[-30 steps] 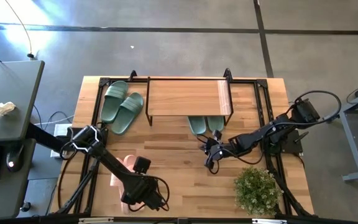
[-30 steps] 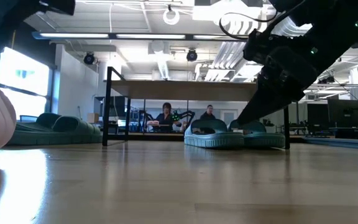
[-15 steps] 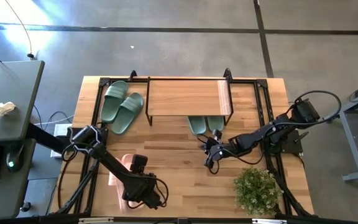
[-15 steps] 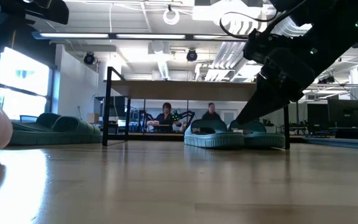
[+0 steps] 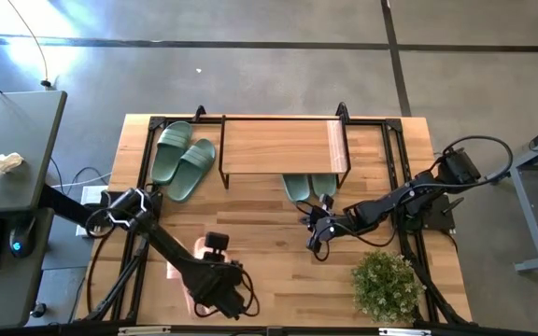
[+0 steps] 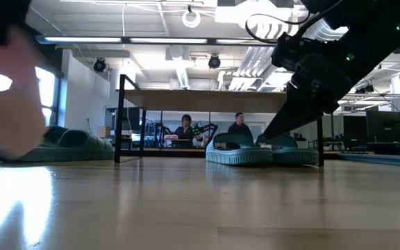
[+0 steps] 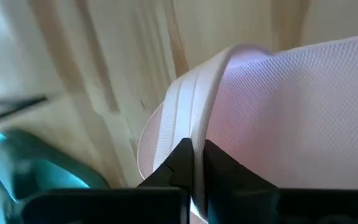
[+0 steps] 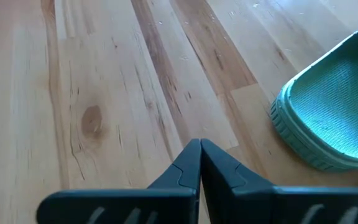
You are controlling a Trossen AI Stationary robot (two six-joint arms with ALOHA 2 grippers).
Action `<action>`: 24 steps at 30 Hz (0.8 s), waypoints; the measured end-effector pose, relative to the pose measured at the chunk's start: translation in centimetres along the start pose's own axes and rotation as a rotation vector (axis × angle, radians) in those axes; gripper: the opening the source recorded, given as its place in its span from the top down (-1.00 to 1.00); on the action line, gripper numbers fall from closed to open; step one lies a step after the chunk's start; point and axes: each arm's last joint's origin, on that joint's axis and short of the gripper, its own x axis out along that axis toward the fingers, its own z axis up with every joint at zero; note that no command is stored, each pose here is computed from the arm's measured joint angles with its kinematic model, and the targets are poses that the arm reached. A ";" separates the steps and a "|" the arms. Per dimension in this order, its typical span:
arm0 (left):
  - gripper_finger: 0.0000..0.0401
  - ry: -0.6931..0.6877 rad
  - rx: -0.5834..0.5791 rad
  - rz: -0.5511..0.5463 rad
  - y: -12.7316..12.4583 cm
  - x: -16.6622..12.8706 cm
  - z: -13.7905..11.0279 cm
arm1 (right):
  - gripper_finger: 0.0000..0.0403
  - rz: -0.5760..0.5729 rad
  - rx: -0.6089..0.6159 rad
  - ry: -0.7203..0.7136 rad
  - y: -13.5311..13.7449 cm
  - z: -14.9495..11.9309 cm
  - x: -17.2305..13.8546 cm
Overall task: Pick and place slides into the shelf
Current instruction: Put the pink slide under the shelf
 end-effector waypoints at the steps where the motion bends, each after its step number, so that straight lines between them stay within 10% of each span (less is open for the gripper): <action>1: 0.96 -0.039 -0.009 0.006 0.2 -0.8 0.2 | 1.00 0.000 0.000 0.000 0.0 0.0 0.0; 15: 0.99 -0.560 -0.100 0.211 4.0 -10.7 1.2 | 1.00 -0.004 0.050 -0.004 0.1 0.0 -0.1; 24: 0.99 -0.585 -0.093 0.491 3.9 -8.7 1.6 | 1.00 0.022 0.008 -0.063 1.6 -0.1 -1.9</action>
